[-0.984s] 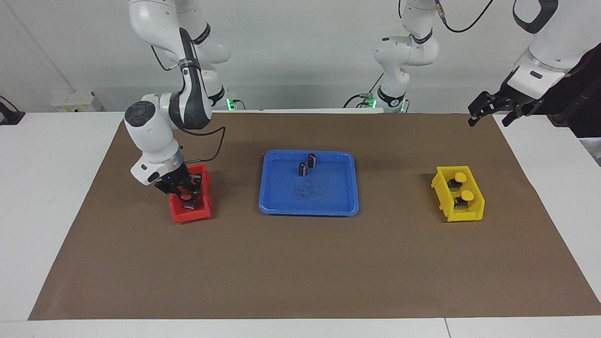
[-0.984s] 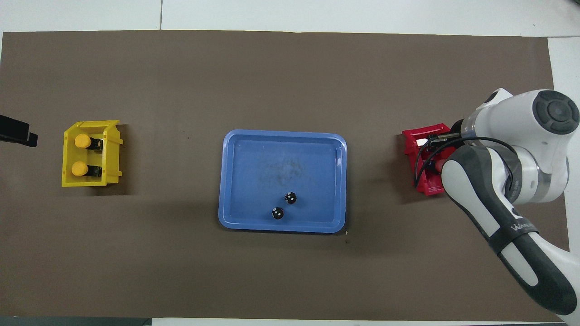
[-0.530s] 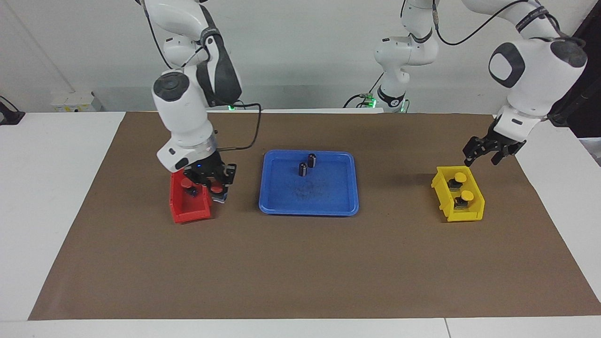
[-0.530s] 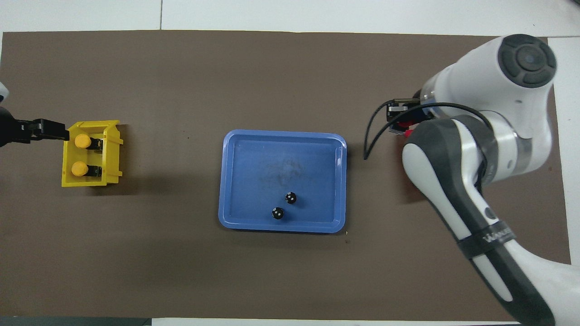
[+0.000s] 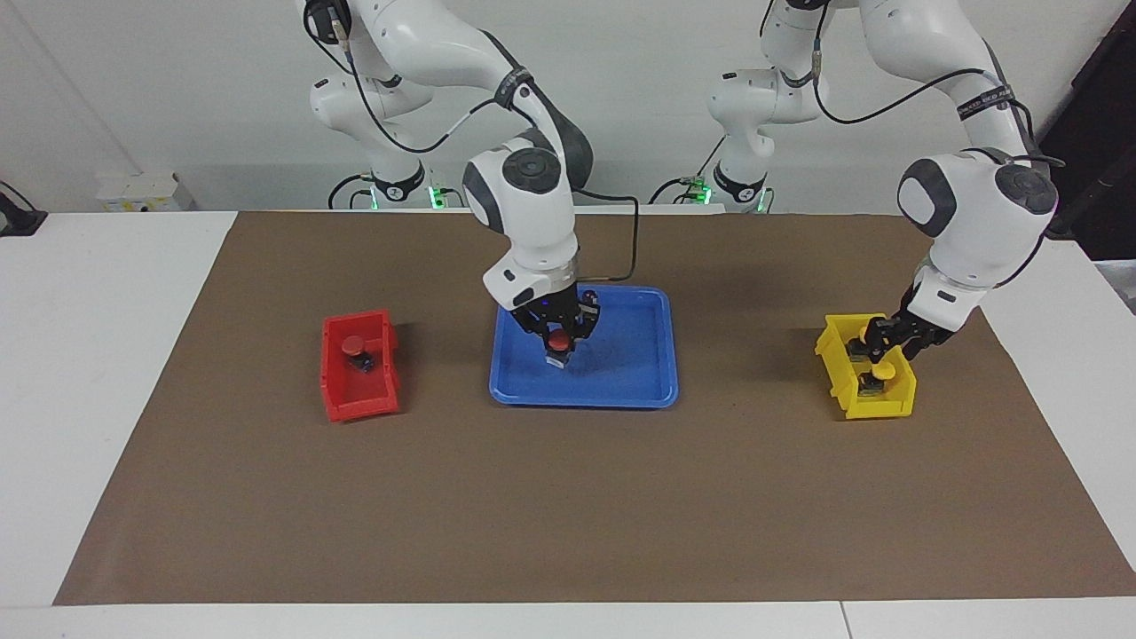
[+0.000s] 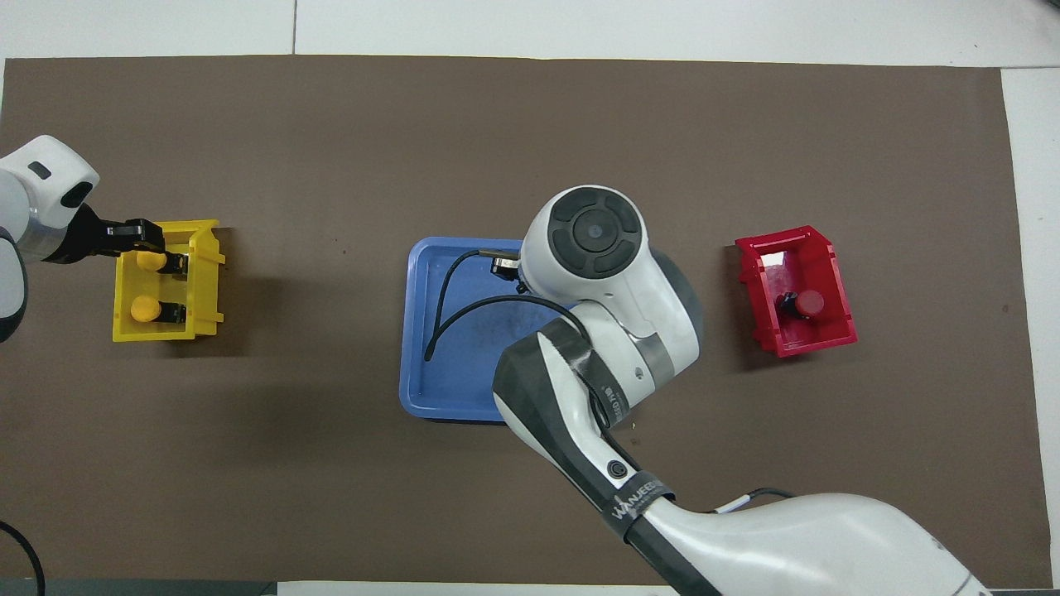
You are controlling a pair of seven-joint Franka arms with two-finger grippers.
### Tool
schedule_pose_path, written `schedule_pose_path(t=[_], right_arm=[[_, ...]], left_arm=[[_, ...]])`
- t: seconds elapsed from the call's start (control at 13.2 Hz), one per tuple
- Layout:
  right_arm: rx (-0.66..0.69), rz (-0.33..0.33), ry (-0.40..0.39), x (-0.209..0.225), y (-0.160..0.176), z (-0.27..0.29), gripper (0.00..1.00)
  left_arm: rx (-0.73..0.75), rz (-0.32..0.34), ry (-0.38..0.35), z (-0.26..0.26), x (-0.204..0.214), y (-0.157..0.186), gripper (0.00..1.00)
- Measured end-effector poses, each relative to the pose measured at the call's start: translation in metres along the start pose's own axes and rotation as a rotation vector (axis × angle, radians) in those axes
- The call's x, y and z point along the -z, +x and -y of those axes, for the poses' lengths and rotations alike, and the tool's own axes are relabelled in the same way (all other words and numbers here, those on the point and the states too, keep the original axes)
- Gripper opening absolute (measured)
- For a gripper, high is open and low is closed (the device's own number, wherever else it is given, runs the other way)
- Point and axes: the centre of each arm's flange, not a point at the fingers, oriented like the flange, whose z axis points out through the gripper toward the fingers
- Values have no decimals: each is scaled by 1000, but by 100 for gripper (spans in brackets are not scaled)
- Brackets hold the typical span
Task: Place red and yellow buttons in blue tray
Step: 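Place the red button in the tray while the left gripper reaches the yellow holder, then grasp a yellow button with the left gripper while the right gripper returns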
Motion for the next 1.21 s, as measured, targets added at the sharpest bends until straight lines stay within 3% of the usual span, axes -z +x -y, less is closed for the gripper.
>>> schedule_pose_path(t=[0.38, 0.61, 0.76, 0.91, 1.21], right_arm=[[3, 13, -24, -28, -1, -2, 41], [-2, -1, -23, -26, 4, -6, 70], [-5, -37, -74, 6, 28, -23, 95], [35, -52, -115, 57, 61, -74, 100], [189, 36, -94, 120, 90, -259, 100]], left_arm=[[-1, 2, 6, 0, -23, 5, 62], [-1, -5, 10, 0, -36, 6, 62], [9, -11, 12, 6, -43, 3, 62], [22, -11, 13, 15, -44, 2, 62], [21, 3, 12, 14, -51, -2, 62]])
